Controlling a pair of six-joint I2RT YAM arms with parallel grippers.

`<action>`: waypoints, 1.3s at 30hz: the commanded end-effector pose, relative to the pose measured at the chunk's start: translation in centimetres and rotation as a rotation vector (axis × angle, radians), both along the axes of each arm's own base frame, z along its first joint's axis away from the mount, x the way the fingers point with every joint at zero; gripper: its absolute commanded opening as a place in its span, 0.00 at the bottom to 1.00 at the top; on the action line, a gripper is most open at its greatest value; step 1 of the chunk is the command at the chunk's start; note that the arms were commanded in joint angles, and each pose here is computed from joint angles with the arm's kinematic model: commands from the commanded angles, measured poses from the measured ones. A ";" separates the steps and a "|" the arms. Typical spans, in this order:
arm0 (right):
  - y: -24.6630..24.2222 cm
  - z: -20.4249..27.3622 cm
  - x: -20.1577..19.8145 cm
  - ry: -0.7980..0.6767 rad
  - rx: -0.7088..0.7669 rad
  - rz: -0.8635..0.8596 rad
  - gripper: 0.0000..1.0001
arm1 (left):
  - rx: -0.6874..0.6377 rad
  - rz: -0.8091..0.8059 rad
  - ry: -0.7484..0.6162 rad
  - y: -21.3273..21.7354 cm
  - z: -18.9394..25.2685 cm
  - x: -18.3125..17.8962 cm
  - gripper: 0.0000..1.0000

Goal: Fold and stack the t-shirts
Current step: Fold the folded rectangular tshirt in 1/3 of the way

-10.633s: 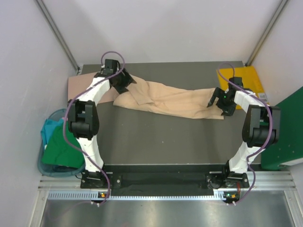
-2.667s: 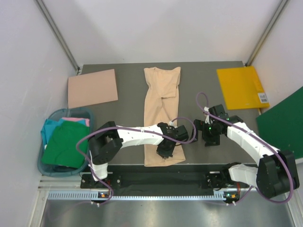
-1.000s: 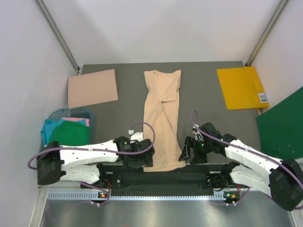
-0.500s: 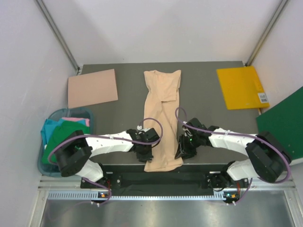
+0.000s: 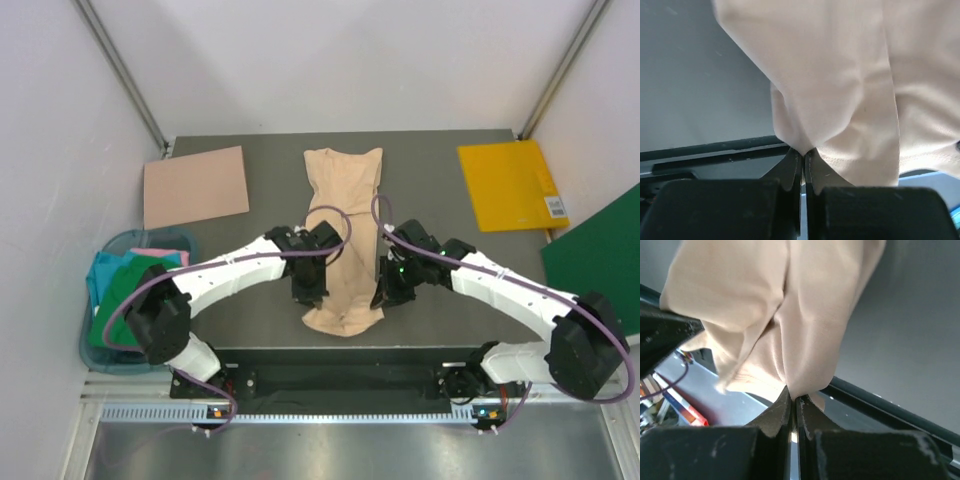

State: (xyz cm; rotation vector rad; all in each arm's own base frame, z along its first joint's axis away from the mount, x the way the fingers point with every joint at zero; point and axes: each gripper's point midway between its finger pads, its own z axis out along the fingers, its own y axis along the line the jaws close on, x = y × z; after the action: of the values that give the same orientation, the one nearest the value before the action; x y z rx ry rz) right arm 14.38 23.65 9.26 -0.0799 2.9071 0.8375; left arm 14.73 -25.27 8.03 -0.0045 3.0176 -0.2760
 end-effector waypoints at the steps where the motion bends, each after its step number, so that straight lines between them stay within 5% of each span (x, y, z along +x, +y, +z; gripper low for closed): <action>1: 0.5 3.4 3.2 -0.158 -0.010 0.008 0.00 | 0.038 -0.006 -0.070 2.6 3.4 3.5 0.00; 20: -0.7 2.2 22.5 -0.314 -0.102 -0.033 0.01 | -0.049 0.056 -0.107 -0.8 3.0 22.3 0.00; 21: -0.5 1.1 23.1 -0.294 -0.107 -0.030 0.02 | -0.053 0.068 -0.096 -0.6 2.7 22.7 0.08; 22: -0.4 0.8 23.6 -0.293 -0.103 -0.025 0.04 | -0.067 0.081 -0.054 -0.6 1.8 22.9 0.42; 24: -0.1 0.4 25.4 -0.292 -0.070 -0.031 0.08 | -0.092 0.127 -0.051 0.3 1.9 24.3 0.62; 27: 0.7 1.0 27.8 -0.312 0.071 -0.061 0.19 | -0.175 0.154 -0.097 0.7 2.9 26.4 0.73; 28: 1.1 1.8 29.2 -0.347 0.134 -0.098 0.38 | -0.210 0.154 -0.117 0.6 3.7 26.8 0.75; 31: 0.6 3.3 31.9 -0.397 0.252 -0.162 0.69 | -0.344 0.167 -0.177 0.3 5.4 29.0 0.76; 34: 0.0 4.8 34.2 -0.461 0.285 -0.206 0.86 | -0.447 0.184 -0.205 0.0 6.4 30.9 0.76; 39: -0.6 8.7 35.6 -0.556 0.318 -0.237 0.96 | -0.505 0.195 -0.265 0.2 8.4 32.9 0.76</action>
State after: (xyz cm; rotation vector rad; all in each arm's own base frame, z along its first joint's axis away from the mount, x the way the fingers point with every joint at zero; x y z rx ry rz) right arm 47.35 21.82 11.21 0.1222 2.4090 0.9565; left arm 45.68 -23.53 11.18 -0.3490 2.7451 -0.7688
